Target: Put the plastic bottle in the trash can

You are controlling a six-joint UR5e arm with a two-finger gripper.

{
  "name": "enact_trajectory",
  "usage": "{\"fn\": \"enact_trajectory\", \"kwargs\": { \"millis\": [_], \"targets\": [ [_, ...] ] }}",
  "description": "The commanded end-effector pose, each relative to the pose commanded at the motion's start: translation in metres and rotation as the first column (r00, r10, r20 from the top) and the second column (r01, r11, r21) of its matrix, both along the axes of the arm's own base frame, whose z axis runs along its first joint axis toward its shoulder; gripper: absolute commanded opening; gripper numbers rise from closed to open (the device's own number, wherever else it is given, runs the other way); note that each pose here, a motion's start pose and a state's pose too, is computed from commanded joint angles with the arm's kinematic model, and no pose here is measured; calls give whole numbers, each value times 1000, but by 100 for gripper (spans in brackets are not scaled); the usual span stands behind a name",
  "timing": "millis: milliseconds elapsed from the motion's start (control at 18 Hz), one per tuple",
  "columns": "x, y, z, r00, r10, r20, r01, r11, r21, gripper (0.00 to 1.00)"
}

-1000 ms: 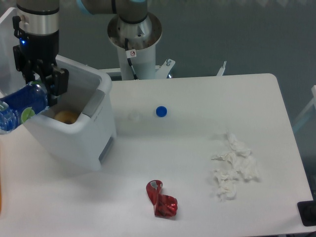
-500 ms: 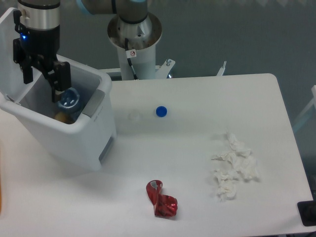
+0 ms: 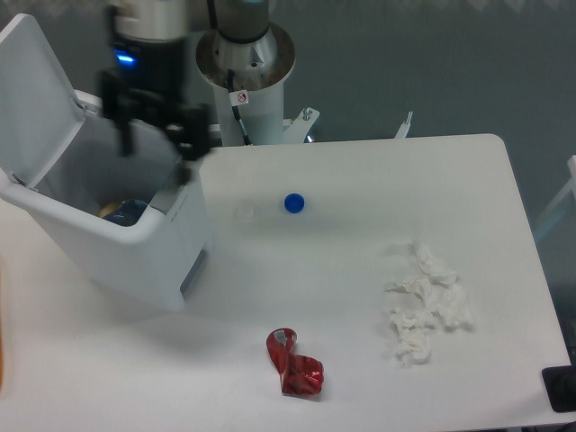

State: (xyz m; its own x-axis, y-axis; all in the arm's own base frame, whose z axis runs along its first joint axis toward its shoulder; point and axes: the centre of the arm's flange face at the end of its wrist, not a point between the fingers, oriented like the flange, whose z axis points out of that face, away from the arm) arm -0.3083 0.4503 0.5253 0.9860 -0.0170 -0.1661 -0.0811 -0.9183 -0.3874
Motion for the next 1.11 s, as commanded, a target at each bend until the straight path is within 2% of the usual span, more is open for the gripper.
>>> {"fn": "enact_trajectory", "kwargs": {
  "millis": [111,222,389,500,722,944,1111],
  "targets": [
    [-50,-8,-26,998,54,28,-53,998,-28,100],
    [-89,-9,-63,997,52,53,-48,997,-67,100],
    [-134,-14,-112,997,66,32,-61,986,-154,100],
    [-149,-12,-138,999,34,17,-30,977,-212,100],
    [-175,-12,-195,999,-16,51,31,952,-306,100],
    [-195,-26,-203,987,-157,40,161,926,-342,100],
    [-195,-26,-203,984,-174,38,176,922,-345,100]
  ]
}}
